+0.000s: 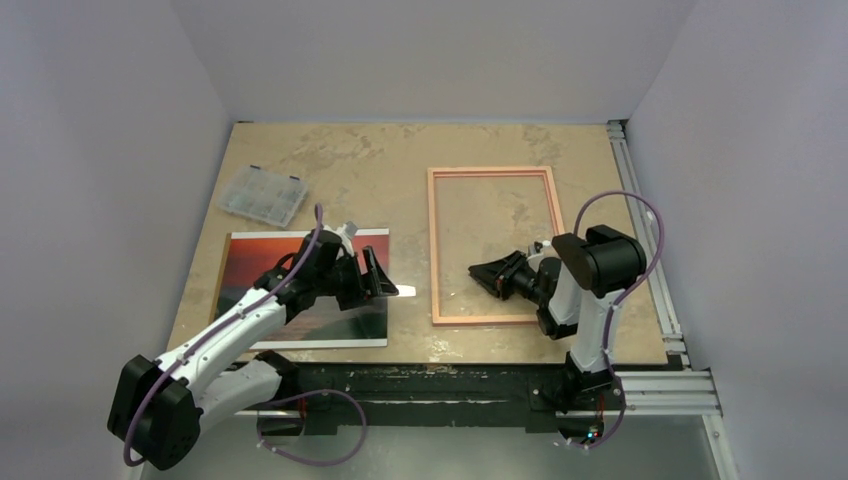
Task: Put the photo into the frame
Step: Pick up the photo frame item at the center of the board.
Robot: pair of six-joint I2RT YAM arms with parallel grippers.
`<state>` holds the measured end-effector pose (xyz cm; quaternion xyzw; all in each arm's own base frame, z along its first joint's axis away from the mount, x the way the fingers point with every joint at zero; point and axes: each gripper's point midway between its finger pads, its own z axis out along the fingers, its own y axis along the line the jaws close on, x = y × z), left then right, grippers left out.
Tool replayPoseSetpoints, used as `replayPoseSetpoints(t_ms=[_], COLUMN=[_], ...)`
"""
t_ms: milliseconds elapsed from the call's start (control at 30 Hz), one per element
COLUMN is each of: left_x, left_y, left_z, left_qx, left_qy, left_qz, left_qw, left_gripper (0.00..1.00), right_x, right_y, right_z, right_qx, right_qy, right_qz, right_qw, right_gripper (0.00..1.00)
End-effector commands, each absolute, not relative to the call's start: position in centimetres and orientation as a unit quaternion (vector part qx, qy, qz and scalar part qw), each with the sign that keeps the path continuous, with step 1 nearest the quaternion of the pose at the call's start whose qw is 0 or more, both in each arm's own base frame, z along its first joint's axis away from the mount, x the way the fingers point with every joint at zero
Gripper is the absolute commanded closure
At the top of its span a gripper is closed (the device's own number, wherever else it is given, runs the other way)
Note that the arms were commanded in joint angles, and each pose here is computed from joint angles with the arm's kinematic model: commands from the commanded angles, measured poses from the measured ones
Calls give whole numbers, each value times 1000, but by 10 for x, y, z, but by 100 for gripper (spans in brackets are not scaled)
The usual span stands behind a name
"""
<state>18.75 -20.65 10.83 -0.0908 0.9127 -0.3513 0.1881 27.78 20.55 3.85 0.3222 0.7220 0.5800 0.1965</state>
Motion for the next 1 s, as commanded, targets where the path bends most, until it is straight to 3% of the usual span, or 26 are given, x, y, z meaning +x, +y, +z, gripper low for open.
replayPoseSetpoints(t_ms=[0,133,267,567,967], left_x=[189,189,187,184,182], left_y=[-203,-202,-198,-189,-175], left_z=[113,115,115,112,115], left_qx=[-81,-80,-78,-73,-60], left_qy=[912,912,915,925,936], left_qz=[-347,-345,-336,-312,-272], left_qw=[202,205,207,206,215], left_gripper=[28,28,28,28,28], right_x=[286,286,283,276,257], right_y=[210,213,217,223,210], right_z=[70,80,78,84,111], right_qx=[293,272,245,128,-43], right_qy=[697,705,735,826,866], right_qz=[613,613,593,517,489], right_qw=[227,229,219,185,97], right_gripper=[82,94,100,100,100])
